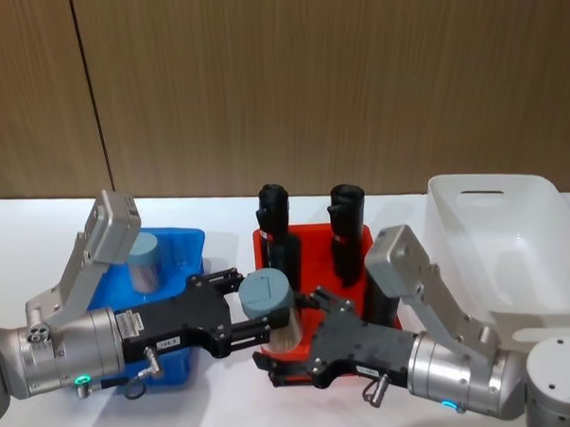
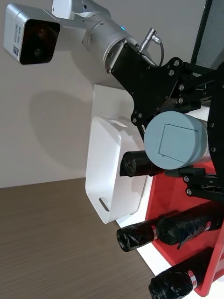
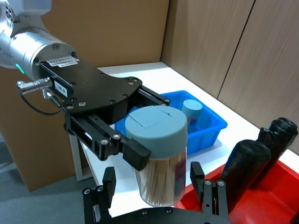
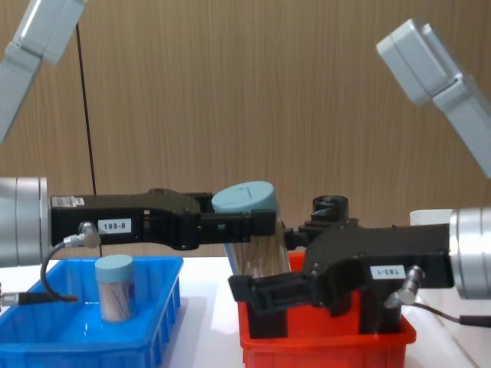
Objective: Pick the cotton swabs from the blue box and place them into the white box.
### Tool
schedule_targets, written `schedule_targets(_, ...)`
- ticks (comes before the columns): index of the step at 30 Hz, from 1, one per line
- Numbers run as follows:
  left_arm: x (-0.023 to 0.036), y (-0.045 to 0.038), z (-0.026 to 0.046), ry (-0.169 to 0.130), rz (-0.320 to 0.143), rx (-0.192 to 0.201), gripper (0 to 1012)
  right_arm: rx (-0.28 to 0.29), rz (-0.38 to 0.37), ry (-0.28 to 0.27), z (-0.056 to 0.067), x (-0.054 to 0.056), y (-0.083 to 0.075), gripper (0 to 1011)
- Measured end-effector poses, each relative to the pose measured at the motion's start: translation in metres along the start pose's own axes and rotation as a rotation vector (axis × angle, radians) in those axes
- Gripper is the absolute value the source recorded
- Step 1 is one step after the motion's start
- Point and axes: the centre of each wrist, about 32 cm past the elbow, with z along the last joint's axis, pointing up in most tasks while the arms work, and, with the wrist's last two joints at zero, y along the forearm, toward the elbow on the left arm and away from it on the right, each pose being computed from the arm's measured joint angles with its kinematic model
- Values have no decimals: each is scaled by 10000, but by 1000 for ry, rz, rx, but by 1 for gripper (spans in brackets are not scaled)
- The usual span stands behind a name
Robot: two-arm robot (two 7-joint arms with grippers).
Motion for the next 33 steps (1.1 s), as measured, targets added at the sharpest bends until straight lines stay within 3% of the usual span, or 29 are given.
schedule_targets(13, 0, 0, 0, 0, 0, 0, 661, 4, 1, 11, 19, 11, 99, 969)
schedule_targets(24, 0, 0, 0, 0, -1, 0, 661, 6, -2, 18, 9, 20, 148, 652)
schedule_targets(28, 0, 0, 0, 0, 0, 0, 660, 9, -2, 19, 3, 21, 154, 637)
schedule_targets(33, 0, 0, 0, 0, 0, 0, 802, 15, 0, 21, 3, 23, 156, 637)
